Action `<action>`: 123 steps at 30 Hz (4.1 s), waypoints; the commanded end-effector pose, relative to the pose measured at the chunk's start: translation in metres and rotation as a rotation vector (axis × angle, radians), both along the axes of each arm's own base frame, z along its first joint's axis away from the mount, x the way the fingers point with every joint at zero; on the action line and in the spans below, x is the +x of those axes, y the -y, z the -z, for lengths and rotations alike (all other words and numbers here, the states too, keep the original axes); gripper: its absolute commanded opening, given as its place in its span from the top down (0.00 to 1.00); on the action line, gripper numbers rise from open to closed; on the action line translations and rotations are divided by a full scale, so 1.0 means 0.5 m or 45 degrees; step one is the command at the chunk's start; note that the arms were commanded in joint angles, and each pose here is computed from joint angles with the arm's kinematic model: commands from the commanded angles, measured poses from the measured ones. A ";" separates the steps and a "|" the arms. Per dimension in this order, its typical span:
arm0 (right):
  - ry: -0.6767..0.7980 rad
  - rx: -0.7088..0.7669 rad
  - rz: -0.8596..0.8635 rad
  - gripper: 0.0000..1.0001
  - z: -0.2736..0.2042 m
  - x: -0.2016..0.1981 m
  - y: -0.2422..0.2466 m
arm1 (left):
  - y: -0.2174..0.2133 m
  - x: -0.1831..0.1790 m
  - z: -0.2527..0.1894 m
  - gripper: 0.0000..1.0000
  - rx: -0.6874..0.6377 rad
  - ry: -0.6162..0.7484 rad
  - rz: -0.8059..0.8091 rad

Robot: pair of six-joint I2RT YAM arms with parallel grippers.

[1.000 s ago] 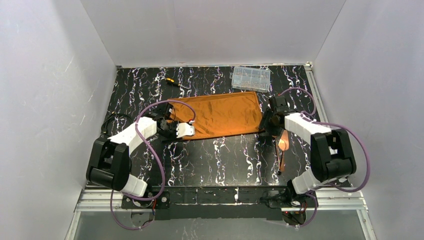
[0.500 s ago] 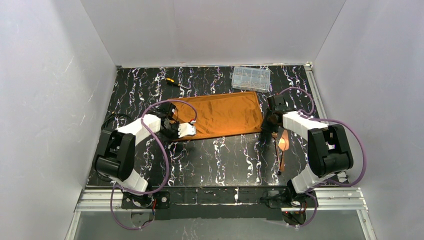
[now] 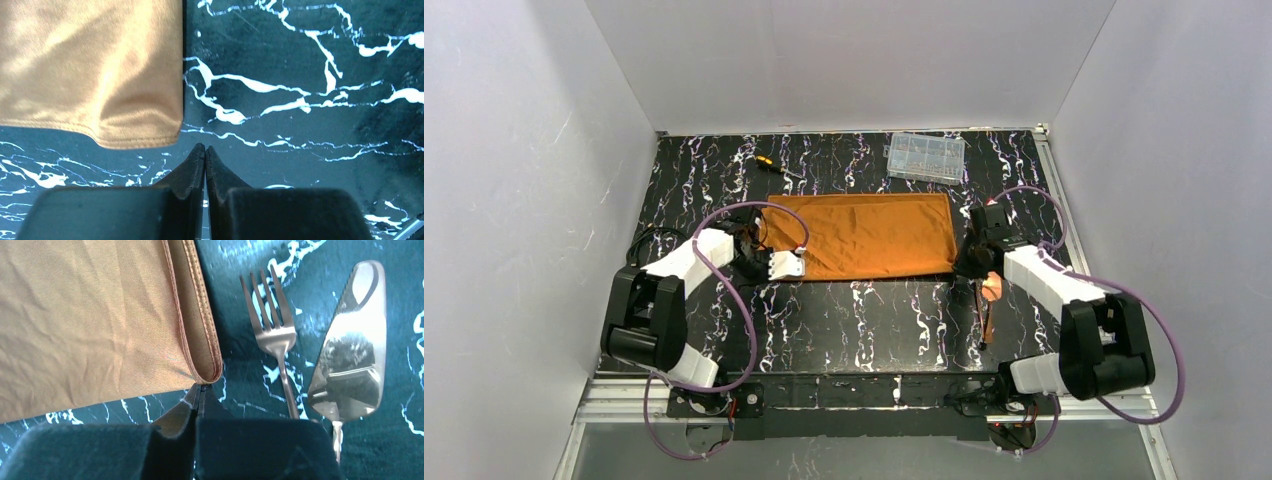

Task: Fold the napkin into a case and place the utensils inside
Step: Move the rectangle-folded napkin to the center of the board, then smooth out the rectangle-folded napkin at the center of the board.

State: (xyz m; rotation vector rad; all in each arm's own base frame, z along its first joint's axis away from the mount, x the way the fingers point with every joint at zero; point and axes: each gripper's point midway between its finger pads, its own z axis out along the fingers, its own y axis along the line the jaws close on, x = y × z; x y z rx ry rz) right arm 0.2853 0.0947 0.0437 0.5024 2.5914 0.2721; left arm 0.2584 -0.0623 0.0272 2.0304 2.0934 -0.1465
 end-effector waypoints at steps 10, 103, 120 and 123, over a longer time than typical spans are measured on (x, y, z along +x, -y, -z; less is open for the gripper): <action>-0.100 0.044 0.000 0.99 0.011 -0.103 0.006 | 0.003 -0.033 -0.078 0.81 -0.154 0.021 -0.004; 0.248 0.008 -0.438 0.37 -0.140 0.268 -0.095 | 0.074 0.253 -0.098 0.30 -0.338 -0.243 -1.298; 0.224 0.029 -0.431 0.41 -0.082 0.305 -0.110 | 0.042 0.381 -0.056 0.27 -0.517 -0.032 -1.469; 0.212 0.026 -0.429 0.42 -0.078 0.301 -0.108 | 0.014 0.385 -0.050 0.27 -0.540 -0.098 -1.545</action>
